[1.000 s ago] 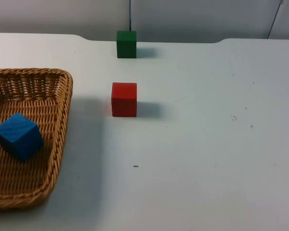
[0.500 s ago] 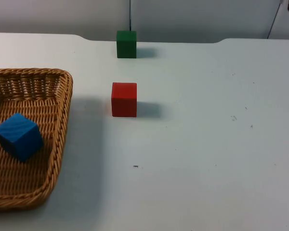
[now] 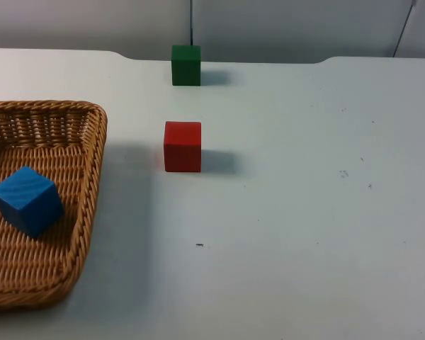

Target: Pick up the basket with the left hand and place the blue cube into the basket with the right hand.

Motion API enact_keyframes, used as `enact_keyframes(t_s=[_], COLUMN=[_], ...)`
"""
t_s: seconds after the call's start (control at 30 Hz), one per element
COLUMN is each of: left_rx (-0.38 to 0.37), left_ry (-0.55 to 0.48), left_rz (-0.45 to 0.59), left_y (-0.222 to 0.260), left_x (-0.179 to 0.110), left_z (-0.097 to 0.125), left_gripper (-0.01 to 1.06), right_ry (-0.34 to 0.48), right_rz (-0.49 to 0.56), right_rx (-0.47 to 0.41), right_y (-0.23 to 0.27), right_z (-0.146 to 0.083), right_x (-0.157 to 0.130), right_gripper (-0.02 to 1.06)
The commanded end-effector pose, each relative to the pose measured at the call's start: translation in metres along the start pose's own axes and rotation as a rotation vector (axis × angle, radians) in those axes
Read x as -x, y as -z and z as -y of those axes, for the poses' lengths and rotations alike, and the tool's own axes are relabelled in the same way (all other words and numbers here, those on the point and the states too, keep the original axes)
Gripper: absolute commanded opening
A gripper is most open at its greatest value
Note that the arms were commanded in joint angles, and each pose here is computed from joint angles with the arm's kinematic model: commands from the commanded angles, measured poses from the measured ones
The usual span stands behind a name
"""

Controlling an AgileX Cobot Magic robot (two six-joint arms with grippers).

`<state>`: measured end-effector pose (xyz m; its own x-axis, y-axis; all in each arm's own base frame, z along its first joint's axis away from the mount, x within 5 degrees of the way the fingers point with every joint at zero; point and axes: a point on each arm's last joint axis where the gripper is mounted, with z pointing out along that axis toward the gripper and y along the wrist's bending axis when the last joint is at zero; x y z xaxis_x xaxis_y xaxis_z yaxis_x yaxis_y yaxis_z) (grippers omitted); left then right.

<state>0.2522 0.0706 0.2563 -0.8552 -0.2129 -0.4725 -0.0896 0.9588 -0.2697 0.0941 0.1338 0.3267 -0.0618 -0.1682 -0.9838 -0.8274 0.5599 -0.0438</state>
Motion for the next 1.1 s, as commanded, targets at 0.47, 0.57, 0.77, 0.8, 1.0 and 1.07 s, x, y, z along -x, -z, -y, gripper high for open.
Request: enact_keyframes(t_s=[0.47,0.57,0.77,0.8,1.0,1.07], left_rx=[-0.043,-0.006,0.086,0.096,0.191,0.199], left_ry=[-0.373,-0.392,-0.399,-0.380,-0.354,-0.346], left_rz=[0.587,0.682,0.733,0.750,0.816,0.821], left_y=[0.145,0.162,0.183,0.188,0.200,0.201], left_x=[-0.074,-0.106,-0.164,-0.175,-0.214,-0.224], left_z=[0.097,0.095,0.085,0.083,0.071,0.069], left_gripper=[0.82,0.82,0.82,0.82,0.82,0.82], right_ry=[0.007,0.007,0.039,0.045,0.068,0.070], right_rz=[0.041,0.025,0.020,0.017,0.002,-0.006], right_rx=[-0.009,-0.004,-0.004,-0.003,0.000,0.002], right_y=[0.001,0.001,0.001,0.001,0.001,0.001], right_z=[0.000,0.000,0.000,0.000,0.000,-0.001], right_x=[0.003,0.002,0.001,0.001,0.000,-0.001], right_gripper=[0.73,0.73,0.73,0.73,0.73,0.73])
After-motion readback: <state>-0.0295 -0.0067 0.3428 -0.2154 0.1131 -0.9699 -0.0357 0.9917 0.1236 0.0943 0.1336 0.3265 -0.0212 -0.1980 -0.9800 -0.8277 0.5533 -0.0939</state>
